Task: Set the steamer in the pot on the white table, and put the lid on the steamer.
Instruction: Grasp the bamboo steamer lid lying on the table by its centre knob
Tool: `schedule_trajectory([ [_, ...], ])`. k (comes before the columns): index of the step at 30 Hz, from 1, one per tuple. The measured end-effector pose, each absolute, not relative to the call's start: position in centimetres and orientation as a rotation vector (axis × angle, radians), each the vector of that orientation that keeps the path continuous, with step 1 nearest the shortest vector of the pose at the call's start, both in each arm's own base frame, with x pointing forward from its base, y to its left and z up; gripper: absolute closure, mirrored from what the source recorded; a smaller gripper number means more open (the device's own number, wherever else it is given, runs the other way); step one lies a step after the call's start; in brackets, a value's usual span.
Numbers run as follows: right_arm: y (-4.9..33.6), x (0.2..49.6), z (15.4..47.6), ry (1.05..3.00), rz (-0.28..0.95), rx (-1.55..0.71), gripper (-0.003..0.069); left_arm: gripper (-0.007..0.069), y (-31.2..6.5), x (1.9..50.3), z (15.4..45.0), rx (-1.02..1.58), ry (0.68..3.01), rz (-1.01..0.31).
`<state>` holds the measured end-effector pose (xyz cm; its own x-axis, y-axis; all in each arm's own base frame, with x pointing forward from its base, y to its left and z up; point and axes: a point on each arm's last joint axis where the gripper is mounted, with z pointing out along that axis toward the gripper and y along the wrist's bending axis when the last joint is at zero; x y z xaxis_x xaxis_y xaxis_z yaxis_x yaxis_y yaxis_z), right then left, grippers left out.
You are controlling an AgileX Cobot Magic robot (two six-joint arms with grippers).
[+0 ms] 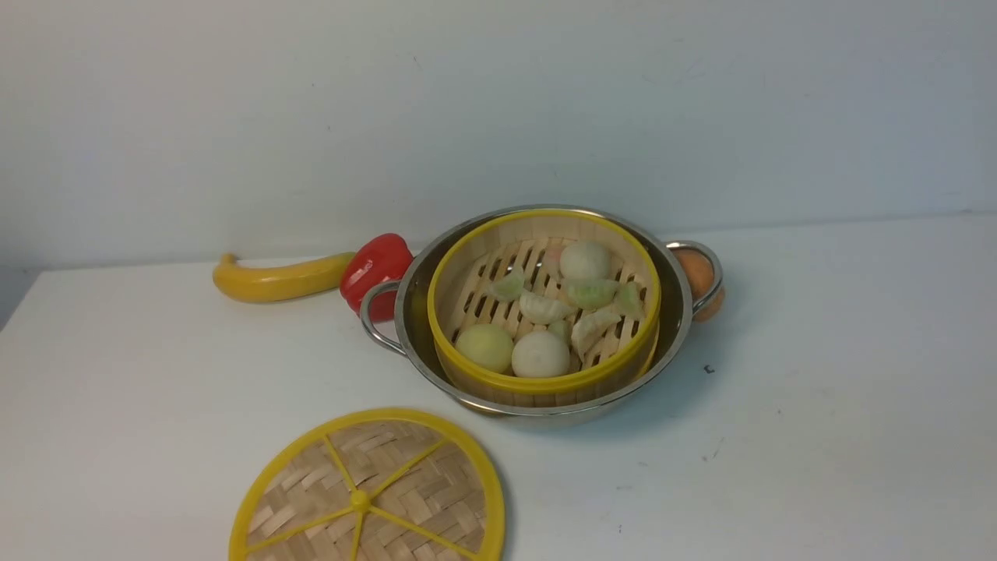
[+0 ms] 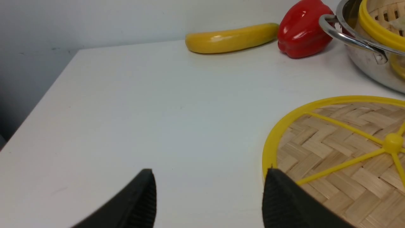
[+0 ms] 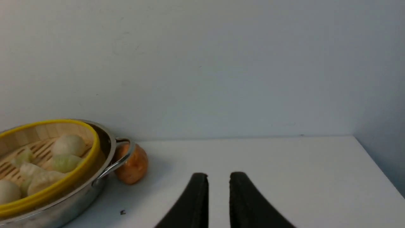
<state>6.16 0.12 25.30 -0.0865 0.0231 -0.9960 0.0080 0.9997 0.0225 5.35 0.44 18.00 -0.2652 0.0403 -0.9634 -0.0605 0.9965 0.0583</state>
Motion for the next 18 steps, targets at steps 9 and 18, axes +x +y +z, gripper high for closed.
schedule_trajectory([
  [9, 0.4, 5.3, 20.7, 1.725, 0.027, -0.011, 0.0517, 0.0206, 0.4, 5.3, 18.0, -0.015, 1.837, 0.096],
  [18, 0.7, 5.4, 18.8, 1.776, 0.036, -0.128, 0.0496, 0.0206, 0.4, 5.3, 18.0, -0.015, 1.837, 0.096],
])
